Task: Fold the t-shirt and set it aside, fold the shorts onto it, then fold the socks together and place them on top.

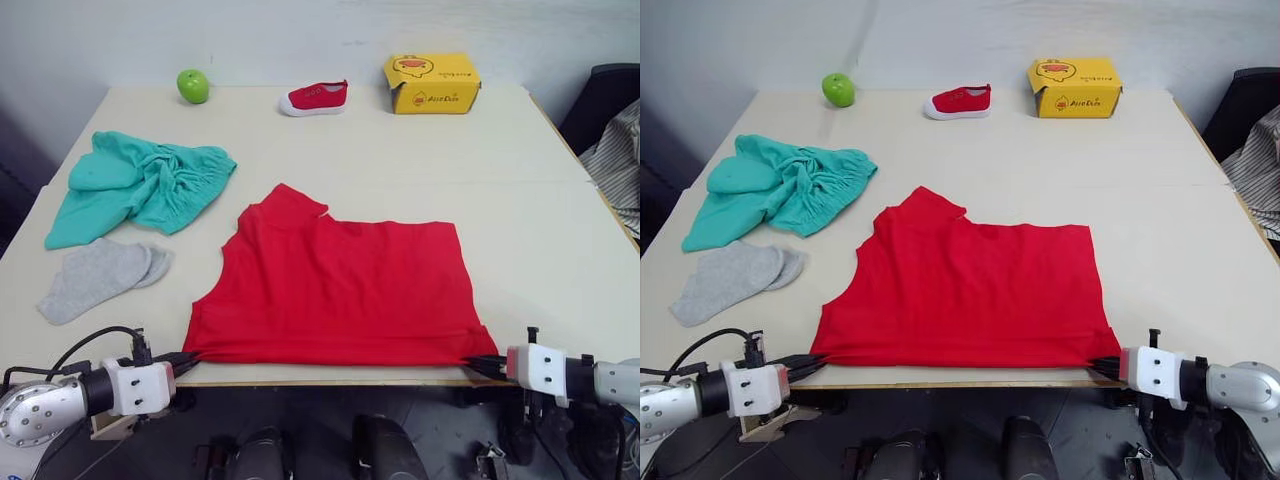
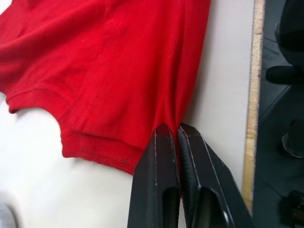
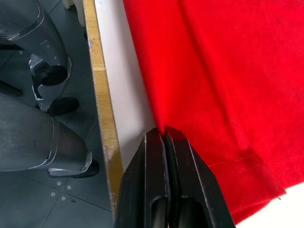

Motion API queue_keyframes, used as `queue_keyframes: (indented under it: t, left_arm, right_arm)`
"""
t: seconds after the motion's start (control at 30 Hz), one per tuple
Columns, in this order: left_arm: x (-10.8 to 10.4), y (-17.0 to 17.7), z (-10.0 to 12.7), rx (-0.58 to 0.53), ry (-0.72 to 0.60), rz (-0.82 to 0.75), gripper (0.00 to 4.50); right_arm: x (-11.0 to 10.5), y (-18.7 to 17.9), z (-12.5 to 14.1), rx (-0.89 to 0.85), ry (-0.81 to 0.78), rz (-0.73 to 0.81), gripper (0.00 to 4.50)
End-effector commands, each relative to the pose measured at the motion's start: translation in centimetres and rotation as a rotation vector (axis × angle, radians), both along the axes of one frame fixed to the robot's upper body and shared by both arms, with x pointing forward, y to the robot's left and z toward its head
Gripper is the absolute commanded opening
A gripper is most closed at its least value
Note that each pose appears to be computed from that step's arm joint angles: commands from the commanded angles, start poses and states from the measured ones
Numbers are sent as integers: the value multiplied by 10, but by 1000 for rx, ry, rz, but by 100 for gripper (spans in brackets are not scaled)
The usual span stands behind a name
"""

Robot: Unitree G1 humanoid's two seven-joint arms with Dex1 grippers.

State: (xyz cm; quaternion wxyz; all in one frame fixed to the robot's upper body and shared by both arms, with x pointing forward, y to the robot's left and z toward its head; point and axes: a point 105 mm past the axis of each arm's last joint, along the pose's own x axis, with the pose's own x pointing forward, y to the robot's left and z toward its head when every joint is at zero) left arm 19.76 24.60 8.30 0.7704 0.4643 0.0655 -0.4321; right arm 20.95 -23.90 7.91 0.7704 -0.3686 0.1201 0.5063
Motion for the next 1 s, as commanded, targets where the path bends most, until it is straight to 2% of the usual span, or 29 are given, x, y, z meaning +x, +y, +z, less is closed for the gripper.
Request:
queue_keyframes:
  t: [0.03,0.2,0.43,0.47,0.57,0.67,0.77,0.83,0.93,1.0]
  left_arm:
    - [-4,7,5,7,-20,35,1]
    - [-20,8,4,-37,40,65,1]
    - [-27,9,5,-70,57,119,1]
    - [-29,9,6,-85,62,126,25]
    - [-36,11,8,-113,134,143,104]
    - [-43,20,15,-158,233,195,202]
    - [-54,39,25,-213,399,280,309]
    - [-53,49,35,-263,468,327,366]
    - [-36,52,57,-404,490,378,450]
    - [-22,52,68,-481,474,389,450]
  right_arm:
    - [-4,-4,-2,-14,1,-30,0]
    - [-13,-5,-9,-6,29,-34,0]
    - [-18,-9,-14,34,51,-42,0]
    - [-18,-9,-13,85,81,-70,0]
    - [-26,-6,-10,144,159,-52,63]
    - [-35,-7,-4,148,224,-18,167]
    - [-41,-25,4,129,345,-48,280]
    - [-33,-40,13,126,363,-93,338]
    - [-9,-60,29,143,329,-185,443]
    - [5,-63,39,178,297,-198,448]
